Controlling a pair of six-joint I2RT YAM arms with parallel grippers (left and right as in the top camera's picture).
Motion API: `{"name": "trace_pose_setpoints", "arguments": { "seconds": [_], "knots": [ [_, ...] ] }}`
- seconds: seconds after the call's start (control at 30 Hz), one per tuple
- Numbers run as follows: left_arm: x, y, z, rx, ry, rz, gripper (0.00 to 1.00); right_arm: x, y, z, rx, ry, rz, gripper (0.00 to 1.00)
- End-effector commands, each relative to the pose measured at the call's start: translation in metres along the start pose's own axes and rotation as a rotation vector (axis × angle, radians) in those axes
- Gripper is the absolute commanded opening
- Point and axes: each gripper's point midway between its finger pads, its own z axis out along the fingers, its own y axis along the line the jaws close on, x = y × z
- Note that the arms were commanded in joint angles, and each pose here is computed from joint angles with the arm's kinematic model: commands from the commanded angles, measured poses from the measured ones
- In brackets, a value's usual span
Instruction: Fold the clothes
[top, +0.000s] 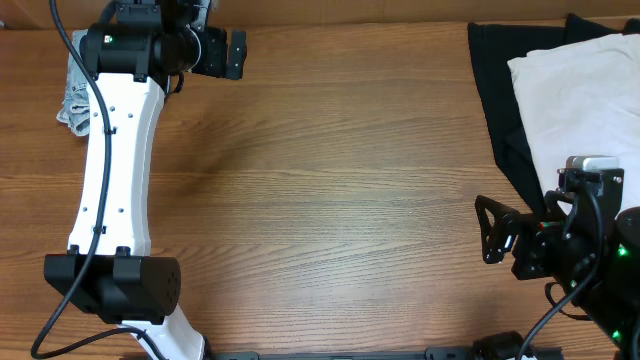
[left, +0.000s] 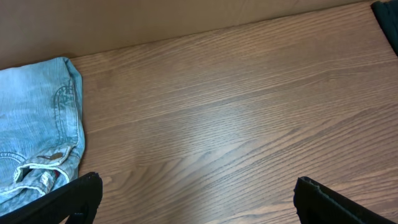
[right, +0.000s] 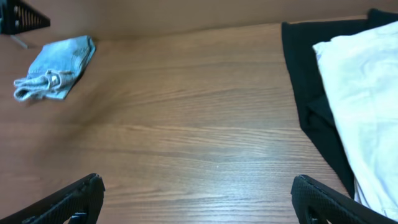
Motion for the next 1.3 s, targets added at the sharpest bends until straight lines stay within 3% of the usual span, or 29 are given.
{"name": "trace_pose_setpoints", "arguments": {
  "seconds": [0.0,0.23,0.43,0.57,0.9,1.27],
  "knots": [
    [-0.001,0.0,0.003,-0.009,0.003,0.031,1.0,-0.006,-0.012,0.001,0.043,-0.053,0.043,1.0],
    [-0.001,0.0,0.003,-0.008,0.003,0.031,1.0,-0.024,-0.027,0.039,0.047,-0.344,-0.02,1.0],
    [-0.001,-0.001,0.003,-0.008,0.003,0.032,1.0,-0.004,-0.028,0.082,-0.039,-0.537,-0.069,1.0],
    [-0.001,-0.001,0.003,-0.008,0.003,0.032,1.0,0.038,-0.019,0.108,-0.119,-0.549,-0.25,1.0],
    [-0.001,0.0,0.003,-0.008,0.003,0.031,1.0,0.109,-0.043,0.143,-0.064,-0.547,-0.249,1.0],
    [-0.001,-0.001,0.003,-0.008,0.003,0.032,1.0,0.121,-0.053,0.154,-0.034,-0.614,-0.25,1.0]
  ]
}}
